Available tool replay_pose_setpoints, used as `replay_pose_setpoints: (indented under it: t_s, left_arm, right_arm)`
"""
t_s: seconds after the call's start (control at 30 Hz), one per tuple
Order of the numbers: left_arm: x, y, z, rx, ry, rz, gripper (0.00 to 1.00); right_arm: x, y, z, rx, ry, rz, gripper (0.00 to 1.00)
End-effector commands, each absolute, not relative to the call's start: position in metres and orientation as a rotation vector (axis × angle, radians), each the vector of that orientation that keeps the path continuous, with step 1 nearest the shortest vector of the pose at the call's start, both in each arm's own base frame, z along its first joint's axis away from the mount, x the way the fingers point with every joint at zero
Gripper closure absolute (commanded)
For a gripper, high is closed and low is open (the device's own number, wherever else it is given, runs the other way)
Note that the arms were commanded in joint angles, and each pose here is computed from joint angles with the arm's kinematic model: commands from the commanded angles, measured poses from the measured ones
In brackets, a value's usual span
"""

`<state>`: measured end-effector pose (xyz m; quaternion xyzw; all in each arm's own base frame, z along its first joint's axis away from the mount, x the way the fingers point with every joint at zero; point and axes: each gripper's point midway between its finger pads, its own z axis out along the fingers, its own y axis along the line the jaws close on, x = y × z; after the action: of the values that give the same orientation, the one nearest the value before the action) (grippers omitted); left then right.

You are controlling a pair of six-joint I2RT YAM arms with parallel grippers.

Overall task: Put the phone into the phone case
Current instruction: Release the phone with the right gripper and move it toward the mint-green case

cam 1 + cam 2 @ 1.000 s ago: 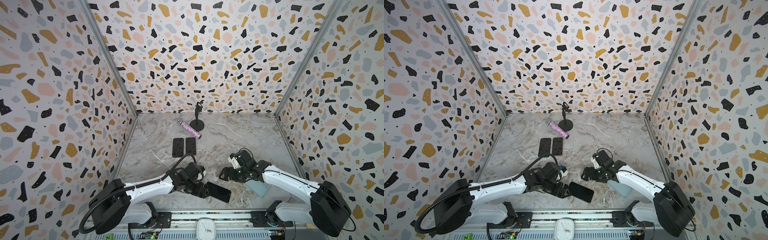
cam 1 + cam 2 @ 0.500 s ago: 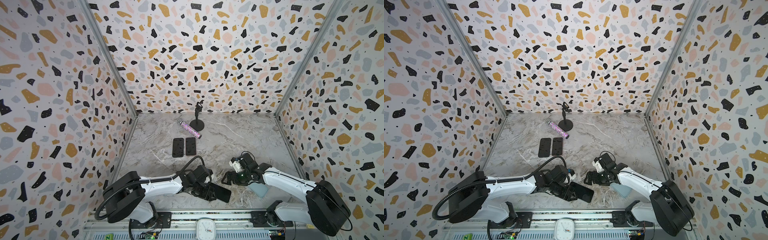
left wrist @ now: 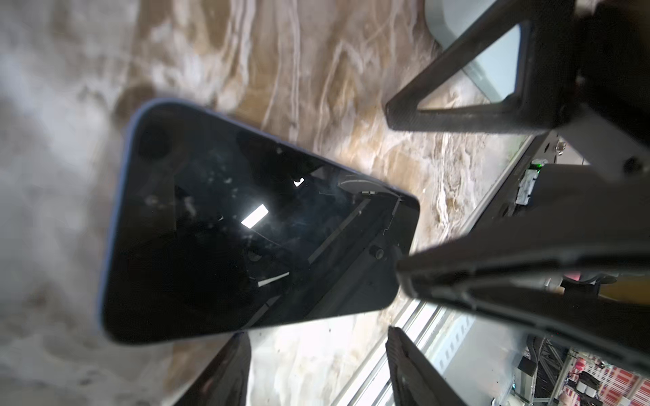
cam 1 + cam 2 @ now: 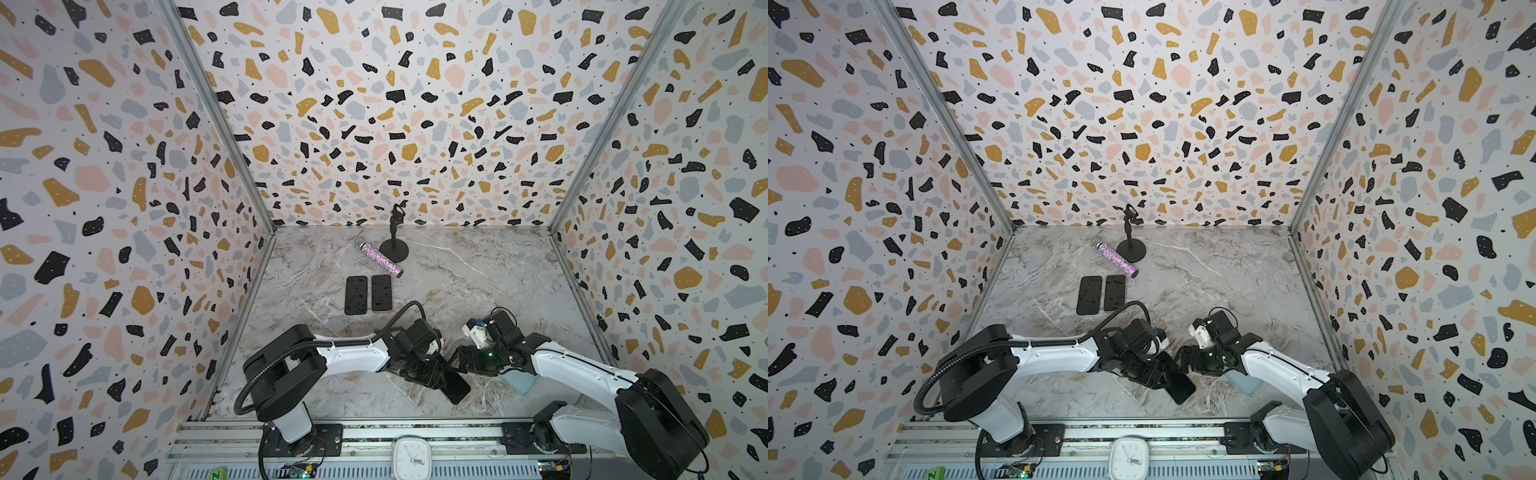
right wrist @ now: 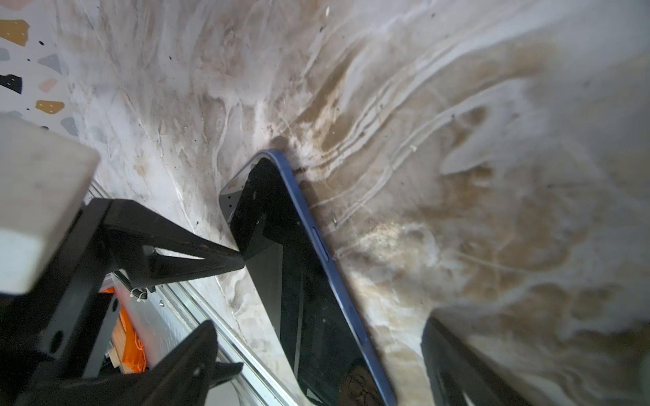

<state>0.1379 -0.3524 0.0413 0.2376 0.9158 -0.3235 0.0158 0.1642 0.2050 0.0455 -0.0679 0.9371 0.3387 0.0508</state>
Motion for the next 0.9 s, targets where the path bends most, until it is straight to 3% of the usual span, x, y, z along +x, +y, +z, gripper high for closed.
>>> replay_pose_setpoints:
  t_s: [0.0, 0.37, 0.87]
  left_arm:
    - [0.158, -0.367, 0.053, 0.734, 2.772, -1.039, 0.4]
    - [0.18, -0.39, 0.047, 0.755, 2.755, -1.132, 0.42]
    - [0.195, -0.372, 0.058, 0.739, 2.727, -1.173, 0.42]
  right_arm:
    - [0.162, 0.192, 0.042, -0.181, 2.894, 0.949, 0.09]
    - [0.21, 0.138, 0.069, 0.107, 2.843, 0.49, 0.08]
    - [0.179, 0.113, 0.044, 0.189, 2.902, 0.329, 0.24]
